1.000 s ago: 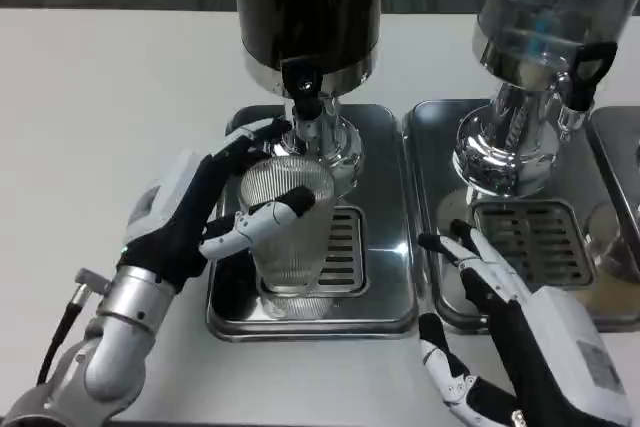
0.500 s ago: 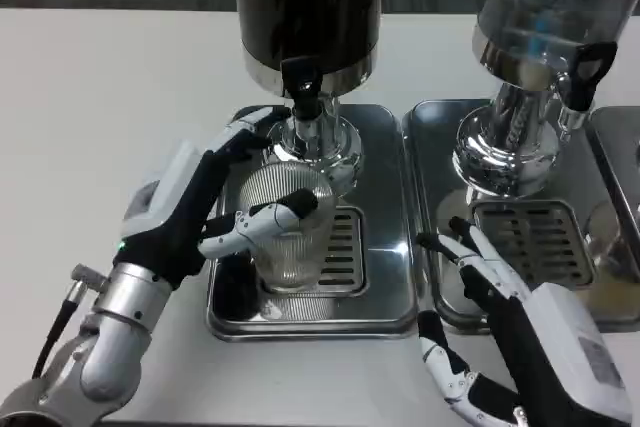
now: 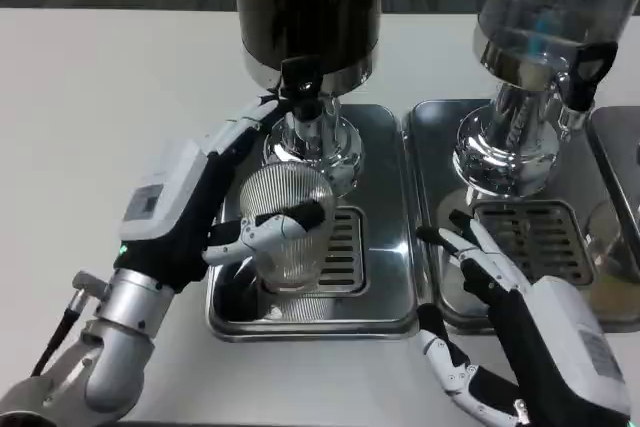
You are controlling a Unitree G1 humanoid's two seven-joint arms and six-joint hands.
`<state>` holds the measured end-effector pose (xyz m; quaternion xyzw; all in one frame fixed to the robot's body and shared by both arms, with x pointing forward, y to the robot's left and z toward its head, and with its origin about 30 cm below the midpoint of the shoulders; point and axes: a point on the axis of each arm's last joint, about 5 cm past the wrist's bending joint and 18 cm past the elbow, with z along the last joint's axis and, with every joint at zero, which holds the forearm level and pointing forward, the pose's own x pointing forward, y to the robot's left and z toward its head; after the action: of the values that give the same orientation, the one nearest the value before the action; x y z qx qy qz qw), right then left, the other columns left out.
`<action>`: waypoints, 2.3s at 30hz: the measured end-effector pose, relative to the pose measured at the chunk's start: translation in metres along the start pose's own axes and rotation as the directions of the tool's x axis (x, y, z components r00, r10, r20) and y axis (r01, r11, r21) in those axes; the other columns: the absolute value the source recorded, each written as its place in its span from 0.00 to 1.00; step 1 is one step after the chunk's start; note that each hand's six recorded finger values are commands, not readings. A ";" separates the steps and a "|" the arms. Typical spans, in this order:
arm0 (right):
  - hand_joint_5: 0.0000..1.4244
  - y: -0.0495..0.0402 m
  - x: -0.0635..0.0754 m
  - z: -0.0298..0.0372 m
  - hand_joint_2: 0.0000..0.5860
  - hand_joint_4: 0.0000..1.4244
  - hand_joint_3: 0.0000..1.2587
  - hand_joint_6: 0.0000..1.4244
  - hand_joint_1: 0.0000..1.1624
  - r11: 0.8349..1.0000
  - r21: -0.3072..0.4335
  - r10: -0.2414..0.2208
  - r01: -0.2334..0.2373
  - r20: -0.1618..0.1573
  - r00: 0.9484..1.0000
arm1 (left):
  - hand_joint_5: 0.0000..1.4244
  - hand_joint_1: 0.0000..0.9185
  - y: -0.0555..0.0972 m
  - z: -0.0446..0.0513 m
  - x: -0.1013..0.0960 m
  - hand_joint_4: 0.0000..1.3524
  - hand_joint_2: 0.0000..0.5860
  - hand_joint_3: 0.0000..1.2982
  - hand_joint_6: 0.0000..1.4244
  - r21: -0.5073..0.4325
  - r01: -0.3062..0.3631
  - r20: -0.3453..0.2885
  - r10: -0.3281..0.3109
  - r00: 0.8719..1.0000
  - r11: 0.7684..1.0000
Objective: Grasp the cup under the faucet to collect the drink, then remove the cup.
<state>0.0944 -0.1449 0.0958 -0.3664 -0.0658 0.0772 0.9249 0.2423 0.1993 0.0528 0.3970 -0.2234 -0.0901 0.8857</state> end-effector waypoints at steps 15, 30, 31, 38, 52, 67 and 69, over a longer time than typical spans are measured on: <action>0.06 -0.0057 -0.004 -0.0116 0.86 0.02 0.15 0.21 0.54 1.000 0.024 0.004 -0.003 -0.013 1.000 | 0.18 0.06 0.005 0.0085 0.004 0.09 0.13 0.14 0.22 0.009 -0.110 0.127 0.108 0.986 0.994; 0.05 -0.0030 0.001 -0.0146 0.88 0.01 0.15 0.21 0.54 0.999 0.044 0.012 -0.011 -0.005 1.000 | 0.21 0.03 0.042 0.0093 -0.007 0.15 0.15 0.19 0.25 -0.023 -0.202 0.185 0.203 0.962 0.979; 0.05 -0.0030 0.001 -0.0148 0.88 0.01 0.15 0.21 0.54 0.999 0.046 0.012 -0.011 -0.005 1.000 | 0.21 0.02 0.044 0.0094 -0.008 0.16 0.17 0.20 0.25 -0.025 -0.197 0.188 0.199 0.962 0.980; 0.06 0.0008 0.006 -0.0136 0.88 0.02 0.16 0.21 0.54 0.998 0.060 0.015 -0.015 0.004 1.000 | 0.19 0.00 0.064 0.0102 -0.006 0.17 0.19 0.24 0.22 -0.153 -0.149 0.192 0.177 0.965 0.977; 0.07 0.0146 0.008 -0.0060 0.90 0.04 0.17 0.21 0.53 0.995 0.104 -0.002 0.001 0.002 1.000 | 0.25 0.00 0.120 -0.0039 0.025 0.28 0.15 0.35 0.25 -0.546 0.092 0.198 0.022 0.980 0.833; 0.07 0.0266 0.011 -0.0060 0.90 0.05 0.18 0.21 0.53 0.990 0.140 -0.019 0.022 -0.020 1.000 | 0.26 0.00 0.143 -0.0109 0.050 0.29 0.12 0.36 0.24 -0.706 0.318 0.290 -0.153 0.945 0.633; 0.07 0.0276 0.011 -0.0064 0.90 0.05 0.18 0.21 0.53 0.989 0.144 -0.019 0.022 -0.025 1.000 | 0.26 0.00 0.145 -0.0114 0.052 0.29 0.12 0.36 0.24 -0.714 0.324 0.292 -0.156 0.943 0.620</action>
<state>0.1037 -0.1272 0.0729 -0.2990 -0.0527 0.0679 0.9504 0.2914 0.2859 0.1707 0.0087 -0.1987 -0.3324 0.9220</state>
